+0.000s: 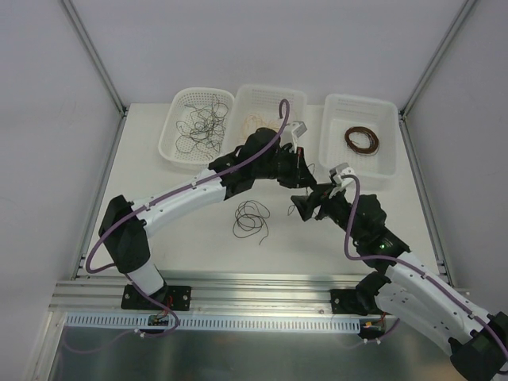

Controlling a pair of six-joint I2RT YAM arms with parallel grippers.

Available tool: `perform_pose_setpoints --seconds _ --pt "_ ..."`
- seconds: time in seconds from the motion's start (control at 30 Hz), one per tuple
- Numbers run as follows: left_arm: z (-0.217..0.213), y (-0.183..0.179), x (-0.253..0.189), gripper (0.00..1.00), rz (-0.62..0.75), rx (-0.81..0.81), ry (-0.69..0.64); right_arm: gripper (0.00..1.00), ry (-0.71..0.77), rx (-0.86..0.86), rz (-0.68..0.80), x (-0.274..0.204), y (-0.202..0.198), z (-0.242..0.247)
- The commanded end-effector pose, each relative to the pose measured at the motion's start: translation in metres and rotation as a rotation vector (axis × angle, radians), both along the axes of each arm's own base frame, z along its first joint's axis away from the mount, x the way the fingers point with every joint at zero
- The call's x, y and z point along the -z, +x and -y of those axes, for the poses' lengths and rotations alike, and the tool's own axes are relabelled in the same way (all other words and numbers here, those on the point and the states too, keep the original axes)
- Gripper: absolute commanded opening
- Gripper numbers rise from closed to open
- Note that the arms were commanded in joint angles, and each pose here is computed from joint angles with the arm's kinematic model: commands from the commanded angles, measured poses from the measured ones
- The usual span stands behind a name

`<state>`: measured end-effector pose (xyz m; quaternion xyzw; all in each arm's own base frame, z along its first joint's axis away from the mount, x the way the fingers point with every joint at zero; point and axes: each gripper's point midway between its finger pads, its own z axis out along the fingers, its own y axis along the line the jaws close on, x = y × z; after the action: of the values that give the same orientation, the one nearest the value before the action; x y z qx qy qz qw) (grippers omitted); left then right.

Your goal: Untangle the cables

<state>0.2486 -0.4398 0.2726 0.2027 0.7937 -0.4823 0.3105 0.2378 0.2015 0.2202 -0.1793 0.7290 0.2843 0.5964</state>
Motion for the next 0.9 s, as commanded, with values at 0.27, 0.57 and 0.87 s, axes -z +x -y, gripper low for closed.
perform_pose_setpoints --seconds 0.27,0.57,0.87 --pt "-0.016 0.001 -0.041 0.02 0.044 -0.101 -0.092 0.12 0.014 -0.064 0.138 -0.031 -0.005 -0.004" --pt "-0.068 0.006 -0.043 0.68 0.059 -0.147 -0.069 0.0 -0.151 0.065 0.149 -0.044 -0.004 0.034" --pt "-0.179 0.017 -0.02 0.96 0.078 -0.29 0.086 0.01 -0.302 0.204 0.258 -0.145 0.012 0.065"
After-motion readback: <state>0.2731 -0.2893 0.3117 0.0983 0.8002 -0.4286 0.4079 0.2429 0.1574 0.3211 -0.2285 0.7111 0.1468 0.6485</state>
